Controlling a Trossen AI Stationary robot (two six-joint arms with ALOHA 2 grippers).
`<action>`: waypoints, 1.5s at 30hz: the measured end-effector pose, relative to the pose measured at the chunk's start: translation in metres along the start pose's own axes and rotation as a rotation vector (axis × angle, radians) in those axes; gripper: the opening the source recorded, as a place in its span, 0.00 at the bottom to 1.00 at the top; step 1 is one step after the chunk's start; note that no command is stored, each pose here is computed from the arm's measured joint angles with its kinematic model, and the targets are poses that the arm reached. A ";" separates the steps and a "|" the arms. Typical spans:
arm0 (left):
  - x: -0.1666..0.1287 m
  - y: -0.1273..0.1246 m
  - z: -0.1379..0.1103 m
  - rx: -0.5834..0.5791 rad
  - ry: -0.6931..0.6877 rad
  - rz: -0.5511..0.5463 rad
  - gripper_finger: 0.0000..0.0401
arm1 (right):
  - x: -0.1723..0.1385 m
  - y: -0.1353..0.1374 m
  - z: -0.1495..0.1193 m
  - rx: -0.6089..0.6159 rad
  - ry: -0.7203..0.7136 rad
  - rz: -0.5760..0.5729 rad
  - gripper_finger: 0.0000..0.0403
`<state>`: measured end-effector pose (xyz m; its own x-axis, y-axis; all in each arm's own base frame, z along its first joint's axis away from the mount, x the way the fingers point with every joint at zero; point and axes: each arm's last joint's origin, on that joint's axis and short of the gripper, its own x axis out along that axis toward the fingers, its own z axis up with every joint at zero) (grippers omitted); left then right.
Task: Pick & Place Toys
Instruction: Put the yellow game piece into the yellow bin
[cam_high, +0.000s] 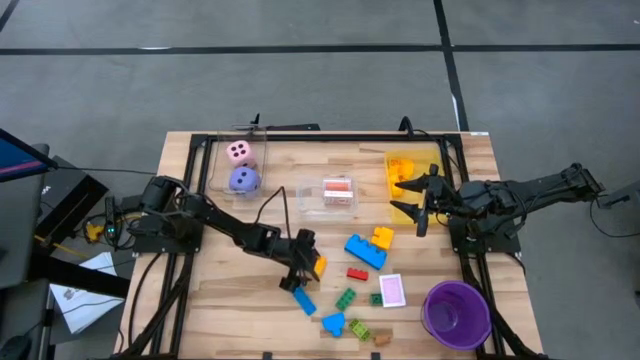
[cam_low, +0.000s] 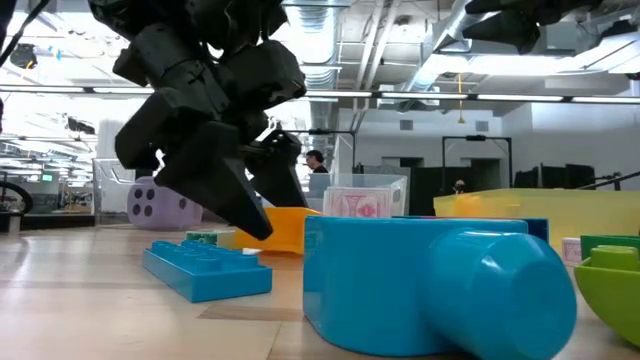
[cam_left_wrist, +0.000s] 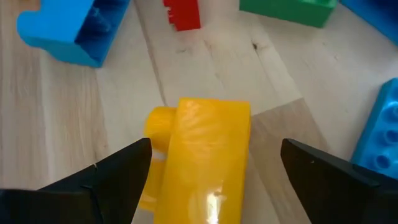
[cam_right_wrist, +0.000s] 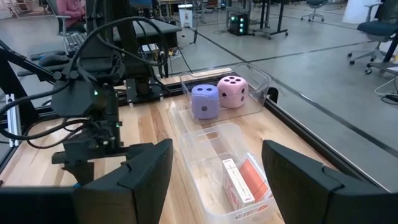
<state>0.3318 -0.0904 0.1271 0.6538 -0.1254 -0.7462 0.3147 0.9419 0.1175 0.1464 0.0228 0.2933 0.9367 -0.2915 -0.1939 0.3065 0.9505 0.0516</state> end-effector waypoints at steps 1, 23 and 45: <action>0.000 -0.003 0.000 -0.009 -0.001 -0.005 0.88 | 0.000 0.000 0.000 -0.001 0.002 0.000 0.59; 0.000 -0.004 0.000 0.036 0.001 0.014 0.89 | 0.000 0.001 -0.001 -0.003 0.013 0.023 0.59; 0.002 0.005 -0.009 -0.066 -0.027 -0.090 0.82 | 0.000 0.000 -0.002 -0.007 0.019 0.022 0.59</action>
<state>0.3279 -0.0834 0.1202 0.6435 -0.2176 -0.7338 0.3272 0.9449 0.0067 0.1463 0.0234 0.2916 0.9399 -0.2680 -0.2118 0.2842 0.9575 0.0496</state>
